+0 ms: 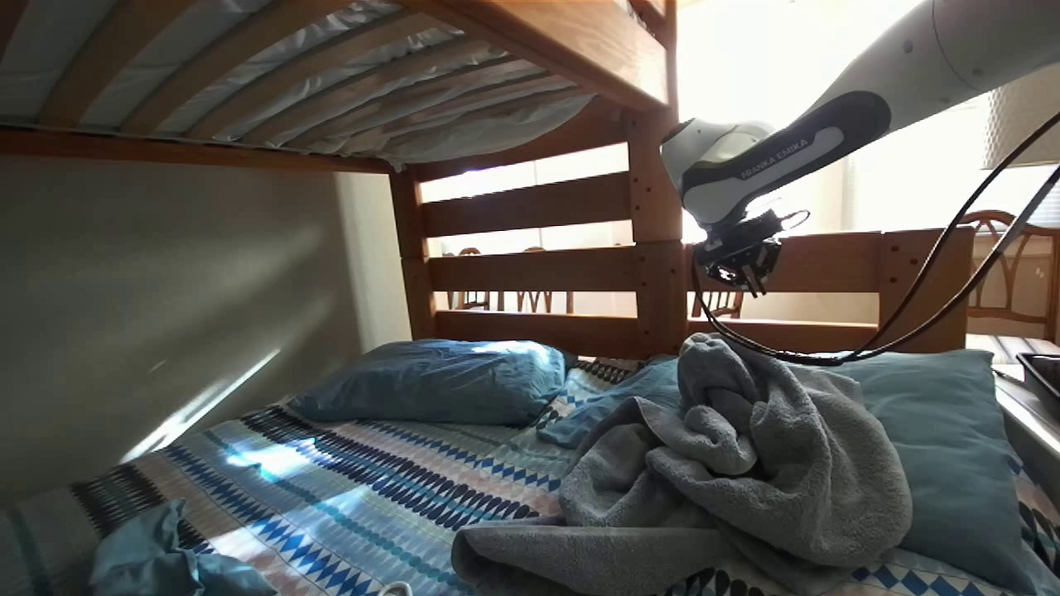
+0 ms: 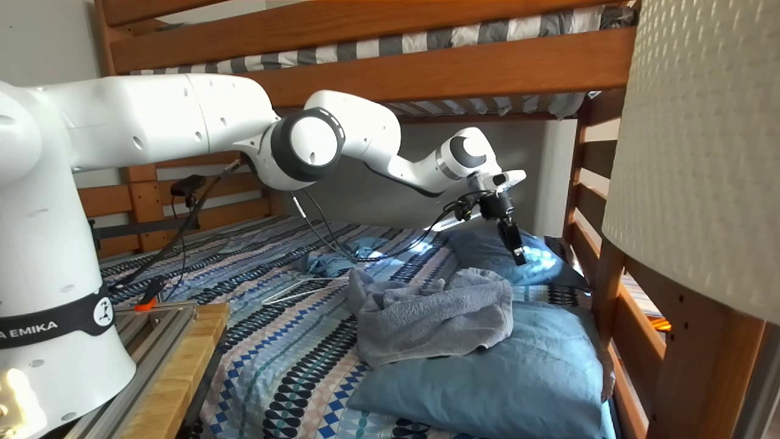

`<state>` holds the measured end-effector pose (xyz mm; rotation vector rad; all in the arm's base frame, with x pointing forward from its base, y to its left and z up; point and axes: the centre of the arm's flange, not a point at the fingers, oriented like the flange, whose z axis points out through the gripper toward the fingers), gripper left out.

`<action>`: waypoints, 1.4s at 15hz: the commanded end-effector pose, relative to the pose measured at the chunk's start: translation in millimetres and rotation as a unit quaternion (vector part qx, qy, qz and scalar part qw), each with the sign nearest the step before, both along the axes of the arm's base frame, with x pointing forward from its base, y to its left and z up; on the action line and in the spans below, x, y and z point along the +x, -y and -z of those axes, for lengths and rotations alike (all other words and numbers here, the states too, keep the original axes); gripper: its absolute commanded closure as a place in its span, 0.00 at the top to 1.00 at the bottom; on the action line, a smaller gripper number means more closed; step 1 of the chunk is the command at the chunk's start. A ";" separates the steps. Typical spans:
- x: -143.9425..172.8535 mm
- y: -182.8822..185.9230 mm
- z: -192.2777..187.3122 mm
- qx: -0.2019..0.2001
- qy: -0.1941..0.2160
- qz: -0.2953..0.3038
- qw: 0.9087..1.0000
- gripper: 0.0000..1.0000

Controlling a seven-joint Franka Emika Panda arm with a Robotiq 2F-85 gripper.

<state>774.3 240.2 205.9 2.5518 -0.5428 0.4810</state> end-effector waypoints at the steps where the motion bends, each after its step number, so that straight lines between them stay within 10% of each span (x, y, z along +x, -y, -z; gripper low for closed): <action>1: 29.0 -10.6 -4.9 0.012 -0.004 -0.002 1.000 0.00; 4: 28.8 -18.1 -1.4 0.012 -0.010 -0.030 0.999 0.00; 5: 28.0 -24.2 0.0 0.015 -0.011 -0.050 0.999 0.26; 16: 20.1 -83.2 21.4 0.227 0.011 -0.137 0.964 0.96; 21: 12.6 -90.4 64.0 0.200 -0.039 -0.116 0.972 1.00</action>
